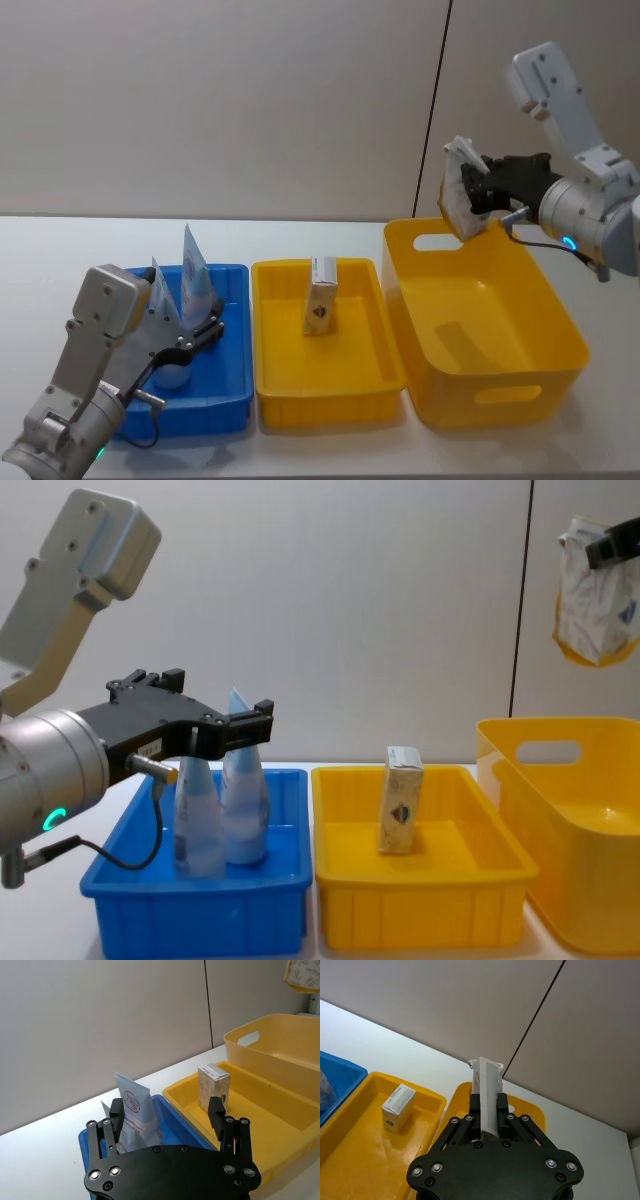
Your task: Bimanual collaborative sorting of washing and personal care products
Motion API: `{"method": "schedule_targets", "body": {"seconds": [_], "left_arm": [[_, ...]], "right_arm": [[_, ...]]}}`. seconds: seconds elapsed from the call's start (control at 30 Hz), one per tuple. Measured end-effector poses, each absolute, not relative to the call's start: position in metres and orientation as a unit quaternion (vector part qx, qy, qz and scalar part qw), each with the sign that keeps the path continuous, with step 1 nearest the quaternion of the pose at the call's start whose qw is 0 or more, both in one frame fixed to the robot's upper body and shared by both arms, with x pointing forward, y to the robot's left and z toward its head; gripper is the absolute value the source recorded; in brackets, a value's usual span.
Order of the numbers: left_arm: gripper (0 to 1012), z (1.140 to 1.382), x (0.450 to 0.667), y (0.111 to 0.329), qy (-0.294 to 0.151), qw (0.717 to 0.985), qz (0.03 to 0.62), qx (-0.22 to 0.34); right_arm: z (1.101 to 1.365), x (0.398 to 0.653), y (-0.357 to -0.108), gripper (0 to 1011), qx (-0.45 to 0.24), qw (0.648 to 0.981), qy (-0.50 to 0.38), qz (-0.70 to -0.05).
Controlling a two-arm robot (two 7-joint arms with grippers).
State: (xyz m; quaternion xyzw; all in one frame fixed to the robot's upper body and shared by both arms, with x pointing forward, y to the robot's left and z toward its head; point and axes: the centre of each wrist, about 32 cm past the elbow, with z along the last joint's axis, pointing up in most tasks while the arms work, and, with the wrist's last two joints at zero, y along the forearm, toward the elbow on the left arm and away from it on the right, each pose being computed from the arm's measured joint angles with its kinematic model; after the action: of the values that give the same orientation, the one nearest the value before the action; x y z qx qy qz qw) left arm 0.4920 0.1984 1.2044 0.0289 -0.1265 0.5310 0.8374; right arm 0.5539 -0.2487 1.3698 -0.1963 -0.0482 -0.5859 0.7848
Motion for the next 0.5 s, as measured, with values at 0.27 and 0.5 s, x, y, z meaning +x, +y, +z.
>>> {"method": "schedule_targets", "body": {"seconds": [0.27, 0.5], "left_arm": [[1001, 1.204, 0.492, 0.198, -0.126, 0.837, 0.531, 0.029], [1001, 1.204, 0.492, 0.198, -0.126, 0.837, 0.531, 0.029]], "right_arm": [[1.359, 0.555, -0.248, 164, -0.209, 0.786, -0.034, -0.581], [1.346, 0.557, -0.249, 164, -0.227, 0.784, -0.022, -0.577]]}}
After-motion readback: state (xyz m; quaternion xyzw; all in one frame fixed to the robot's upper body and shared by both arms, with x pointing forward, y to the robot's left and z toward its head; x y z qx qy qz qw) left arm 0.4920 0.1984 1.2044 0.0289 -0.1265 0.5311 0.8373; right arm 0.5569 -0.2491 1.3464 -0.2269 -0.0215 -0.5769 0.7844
